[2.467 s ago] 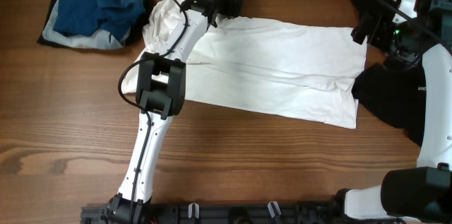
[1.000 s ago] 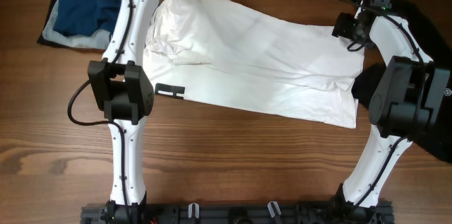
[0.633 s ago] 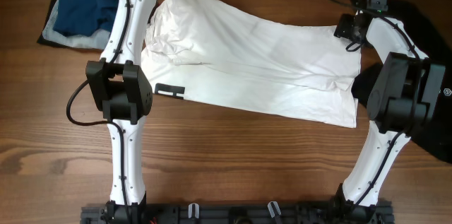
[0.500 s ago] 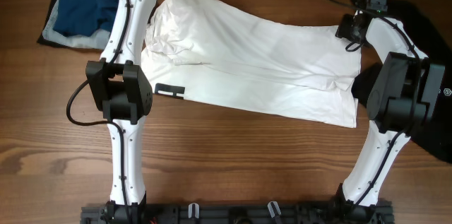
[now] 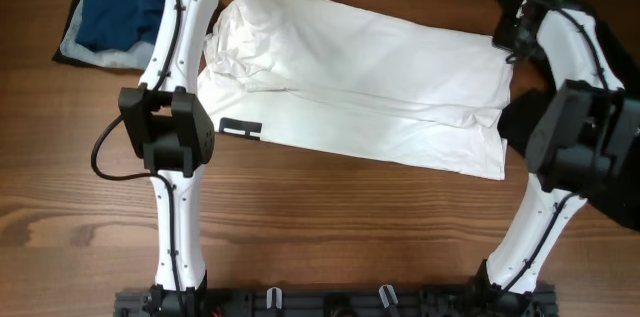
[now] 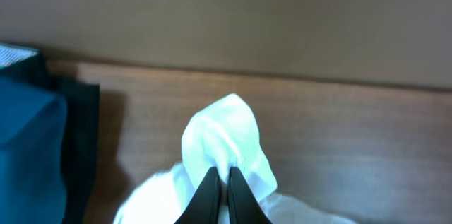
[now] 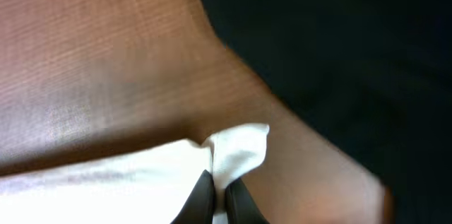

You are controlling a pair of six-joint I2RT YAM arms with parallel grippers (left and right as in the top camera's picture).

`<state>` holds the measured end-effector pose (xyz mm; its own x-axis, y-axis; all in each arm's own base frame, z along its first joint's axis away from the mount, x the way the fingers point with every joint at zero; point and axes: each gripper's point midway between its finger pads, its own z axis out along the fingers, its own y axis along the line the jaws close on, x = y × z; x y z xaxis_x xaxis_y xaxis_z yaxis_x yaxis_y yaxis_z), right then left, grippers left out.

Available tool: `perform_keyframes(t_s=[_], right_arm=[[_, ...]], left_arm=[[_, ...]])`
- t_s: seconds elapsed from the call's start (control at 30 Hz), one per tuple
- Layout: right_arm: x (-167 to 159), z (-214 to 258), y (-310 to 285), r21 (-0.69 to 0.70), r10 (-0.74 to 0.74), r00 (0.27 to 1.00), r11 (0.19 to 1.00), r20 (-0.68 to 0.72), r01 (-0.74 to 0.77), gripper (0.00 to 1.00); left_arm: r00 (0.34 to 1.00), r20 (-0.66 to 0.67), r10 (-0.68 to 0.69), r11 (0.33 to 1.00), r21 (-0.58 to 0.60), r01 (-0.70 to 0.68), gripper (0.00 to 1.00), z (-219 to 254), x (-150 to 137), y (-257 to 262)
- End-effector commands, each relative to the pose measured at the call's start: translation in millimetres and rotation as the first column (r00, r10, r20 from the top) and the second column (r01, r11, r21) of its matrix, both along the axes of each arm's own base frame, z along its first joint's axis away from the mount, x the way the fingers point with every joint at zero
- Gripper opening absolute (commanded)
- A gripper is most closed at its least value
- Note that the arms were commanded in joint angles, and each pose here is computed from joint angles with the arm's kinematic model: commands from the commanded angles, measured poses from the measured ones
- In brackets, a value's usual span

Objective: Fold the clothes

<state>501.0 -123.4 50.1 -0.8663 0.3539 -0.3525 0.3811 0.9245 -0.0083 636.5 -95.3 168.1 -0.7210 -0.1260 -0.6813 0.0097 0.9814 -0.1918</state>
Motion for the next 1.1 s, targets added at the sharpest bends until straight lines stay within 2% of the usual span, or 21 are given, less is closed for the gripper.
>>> perform_keyframes(t_s=[0.0, 0.2, 0.4, 0.53, 0.73, 1.0, 1.07], right_arm=[[-11, 68, 8, 0.077, 0.01, 0.997, 0.997, 0.083, -0.016, 0.04], [-69, 100, 28, 0.141, 0.018, 0.999, 0.99, -0.042, -0.012, 0.04], [-113, 72, 46, 0.229, 0.005, 0.975, 0.972, -0.224, 0.047, 0.04], [-135, 47, 51, 0.245, -0.003, 0.951, 0.966, -0.31, 0.083, 0.04], [-147, 24, 56, 0.259, 0.004, 0.938, 0.961, -0.347, 0.092, 0.05], [-150, 17, 64, 0.297, 0.017, 0.935, 0.95, -0.353, 0.095, 0.04], [-151, 17, 65, 0.297, 0.019, 0.934, 0.95, -0.356, 0.094, 0.06]], left_arm=[[0.999, 0.029, 0.017, 1.0, -0.006, -0.017, 0.04, 60, -26, 9], [0.968, -0.249, 0.034, 0.999, 0.035, -0.026, 0.04, 23, -83, 23], [0.892, -0.449, 0.048, 0.997, 0.071, -0.018, 0.04, 0, -131, 30], [0.839, -0.53, 0.121, 0.984, 0.177, -0.03, 0.04, -11, -153, 50], [0.761, -0.634, 0.139, 0.98, 0.201, -0.011, 0.04, -30, -179, 56], [0.619, -0.752, 0.226, 0.951, 0.307, 0.027, 0.04, -84, -216, 83], [0.594, -0.766, 0.245, 0.95, 0.312, 0.009, 0.24, -95, -222, 86]])
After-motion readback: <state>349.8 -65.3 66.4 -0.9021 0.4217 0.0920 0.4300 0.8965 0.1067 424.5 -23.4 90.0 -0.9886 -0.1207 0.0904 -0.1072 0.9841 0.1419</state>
